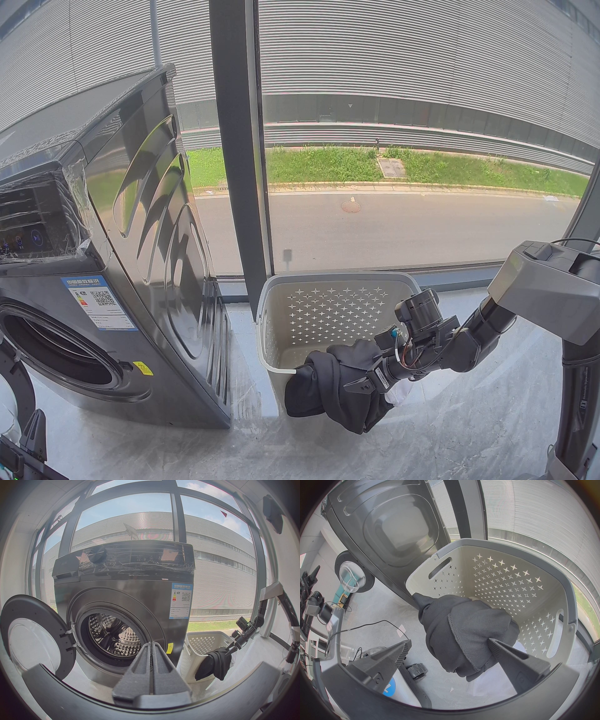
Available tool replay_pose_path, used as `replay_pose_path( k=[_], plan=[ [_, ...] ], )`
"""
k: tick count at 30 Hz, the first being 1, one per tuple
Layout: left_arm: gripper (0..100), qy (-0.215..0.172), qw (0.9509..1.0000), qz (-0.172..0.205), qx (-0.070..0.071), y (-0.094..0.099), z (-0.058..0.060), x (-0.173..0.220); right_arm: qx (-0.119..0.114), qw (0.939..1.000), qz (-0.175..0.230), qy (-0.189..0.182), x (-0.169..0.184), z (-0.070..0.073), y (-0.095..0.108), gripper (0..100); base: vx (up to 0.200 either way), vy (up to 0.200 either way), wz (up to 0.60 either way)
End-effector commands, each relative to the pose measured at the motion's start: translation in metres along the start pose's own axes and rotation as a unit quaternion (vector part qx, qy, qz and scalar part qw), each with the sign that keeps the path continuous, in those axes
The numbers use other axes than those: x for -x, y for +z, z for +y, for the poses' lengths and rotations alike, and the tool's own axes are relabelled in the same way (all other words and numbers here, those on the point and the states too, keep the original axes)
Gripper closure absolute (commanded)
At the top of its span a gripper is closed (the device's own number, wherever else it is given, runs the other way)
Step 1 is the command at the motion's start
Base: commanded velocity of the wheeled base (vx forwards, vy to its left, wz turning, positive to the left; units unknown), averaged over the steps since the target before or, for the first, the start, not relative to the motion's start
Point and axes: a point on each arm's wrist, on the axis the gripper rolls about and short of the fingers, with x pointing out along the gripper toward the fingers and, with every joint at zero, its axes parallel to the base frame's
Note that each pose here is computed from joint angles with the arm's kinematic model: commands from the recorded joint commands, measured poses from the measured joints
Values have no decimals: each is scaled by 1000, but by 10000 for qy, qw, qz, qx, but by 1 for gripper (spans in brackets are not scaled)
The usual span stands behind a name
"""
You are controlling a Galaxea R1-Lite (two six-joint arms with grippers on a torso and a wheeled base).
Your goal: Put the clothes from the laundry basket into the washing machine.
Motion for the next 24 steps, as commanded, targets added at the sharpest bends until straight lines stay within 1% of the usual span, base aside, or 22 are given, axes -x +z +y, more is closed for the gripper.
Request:
replay_pose_path(
  k=[1,5,9,15,19,20,21,24],
  plan=[
    [100,4,10000,-27,4,-2,0,0,31,10000,32,-34,-2,1,0,0,0,0,0],
    [100,4,10000,-27,4,-2,0,0,87,9999,87,-86,-4,0,-1,0,0,0,0],
    [100,-4,10000,-26,4,-2,0,0,186,9992,152,-316,-10,-4,-2,0,0,0,0],
    [100,4,10000,-27,4,-2,0,0,199,9981,185,-559,-15,-7,-2,0,0,0,0],
    [100,4,10000,-27,4,-2,0,0,212,9980,165,-571,-15,-7,0,0,0,0,0],
    [100,4,10000,-27,4,-2,0,0,271,9979,174,-561,-15,-7,-1,0,0,0,0],
    [100,-4,10000,-26,4,-2,0,0,312,9978,169,-562,-15,-7,-1,100,0,0,0],
    [100,4,10000,-27,4,-2,0,0,418,9975,142,-551,-15,-7,0,100,0,0,0]
  ],
)
